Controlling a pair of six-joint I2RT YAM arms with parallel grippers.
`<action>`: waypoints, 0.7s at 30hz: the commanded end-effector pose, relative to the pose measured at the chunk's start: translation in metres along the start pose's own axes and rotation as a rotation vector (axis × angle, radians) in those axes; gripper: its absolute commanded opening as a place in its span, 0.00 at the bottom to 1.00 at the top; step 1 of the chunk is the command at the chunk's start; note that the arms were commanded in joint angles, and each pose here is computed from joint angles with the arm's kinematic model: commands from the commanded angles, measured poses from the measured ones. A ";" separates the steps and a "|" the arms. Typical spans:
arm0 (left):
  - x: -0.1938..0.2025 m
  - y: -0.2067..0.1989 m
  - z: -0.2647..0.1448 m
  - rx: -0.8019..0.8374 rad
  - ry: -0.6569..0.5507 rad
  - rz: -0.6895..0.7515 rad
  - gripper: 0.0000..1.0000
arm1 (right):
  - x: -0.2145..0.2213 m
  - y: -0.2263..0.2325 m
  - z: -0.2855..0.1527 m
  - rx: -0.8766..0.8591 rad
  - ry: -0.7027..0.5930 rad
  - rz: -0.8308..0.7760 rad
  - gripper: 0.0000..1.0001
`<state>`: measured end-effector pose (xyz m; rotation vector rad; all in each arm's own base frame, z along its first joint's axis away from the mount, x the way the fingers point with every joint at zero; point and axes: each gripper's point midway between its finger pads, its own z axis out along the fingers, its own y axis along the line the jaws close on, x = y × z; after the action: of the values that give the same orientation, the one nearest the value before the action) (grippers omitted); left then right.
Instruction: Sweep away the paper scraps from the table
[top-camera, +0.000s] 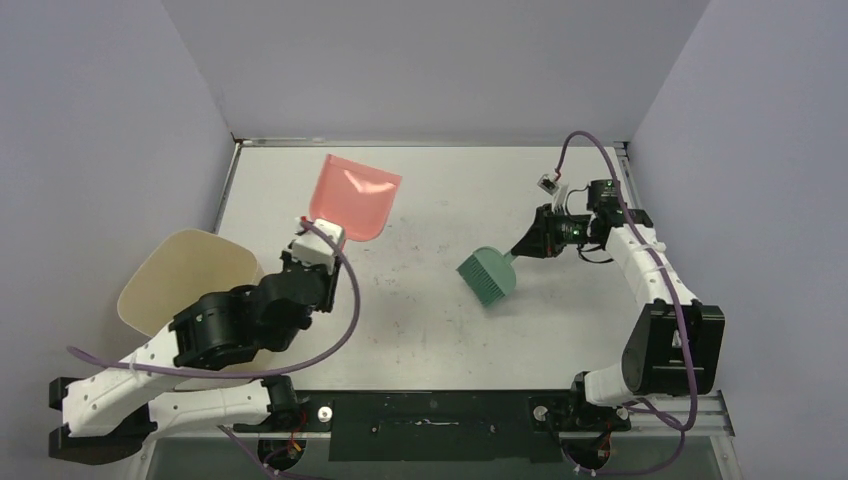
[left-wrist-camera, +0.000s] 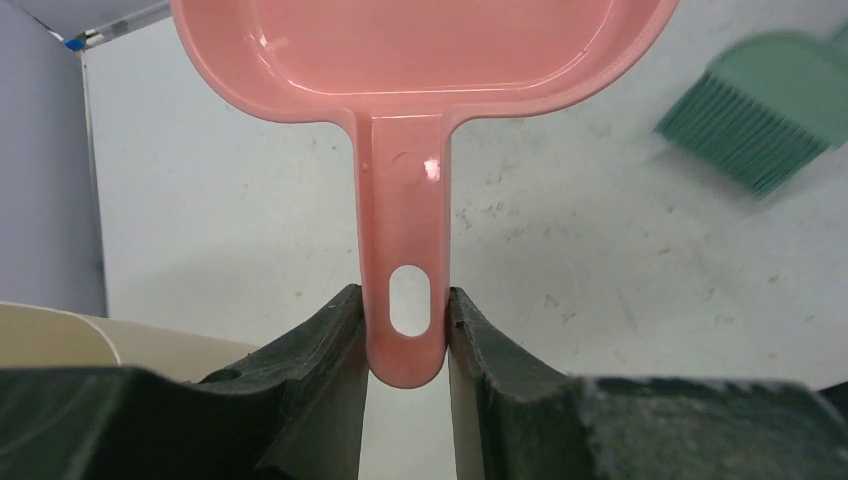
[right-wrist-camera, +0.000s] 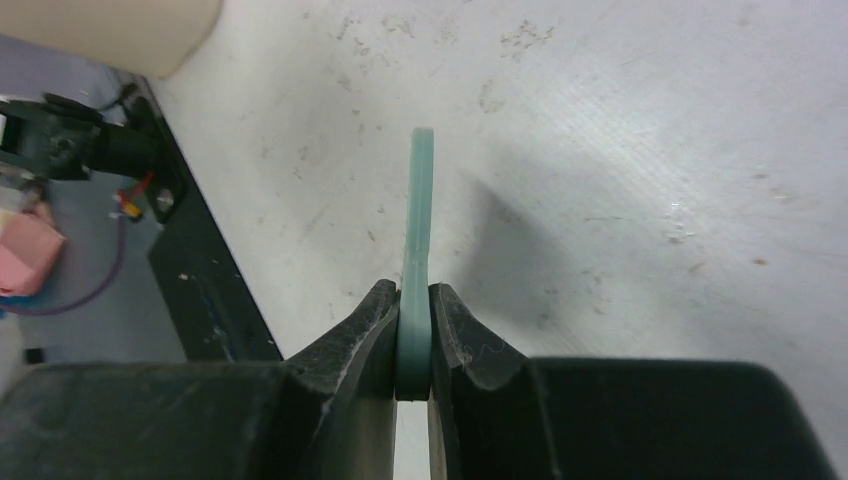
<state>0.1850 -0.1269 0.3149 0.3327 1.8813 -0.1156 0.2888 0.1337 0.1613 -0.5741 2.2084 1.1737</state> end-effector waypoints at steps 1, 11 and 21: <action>0.026 -0.012 0.001 0.024 0.212 0.171 0.00 | -0.034 0.021 -0.039 0.115 0.003 -0.312 0.05; 0.056 -0.071 0.049 0.069 0.422 -0.074 0.00 | -0.078 0.025 -0.106 0.524 -0.061 -0.726 0.05; 0.098 -0.084 0.156 0.071 0.596 -0.226 0.03 | -0.106 -0.022 -0.124 0.859 -0.201 -0.944 0.05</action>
<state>0.2442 -0.1922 0.1650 0.2149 2.5278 -0.1127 0.3013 0.0490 0.2586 -0.9317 1.7876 0.0195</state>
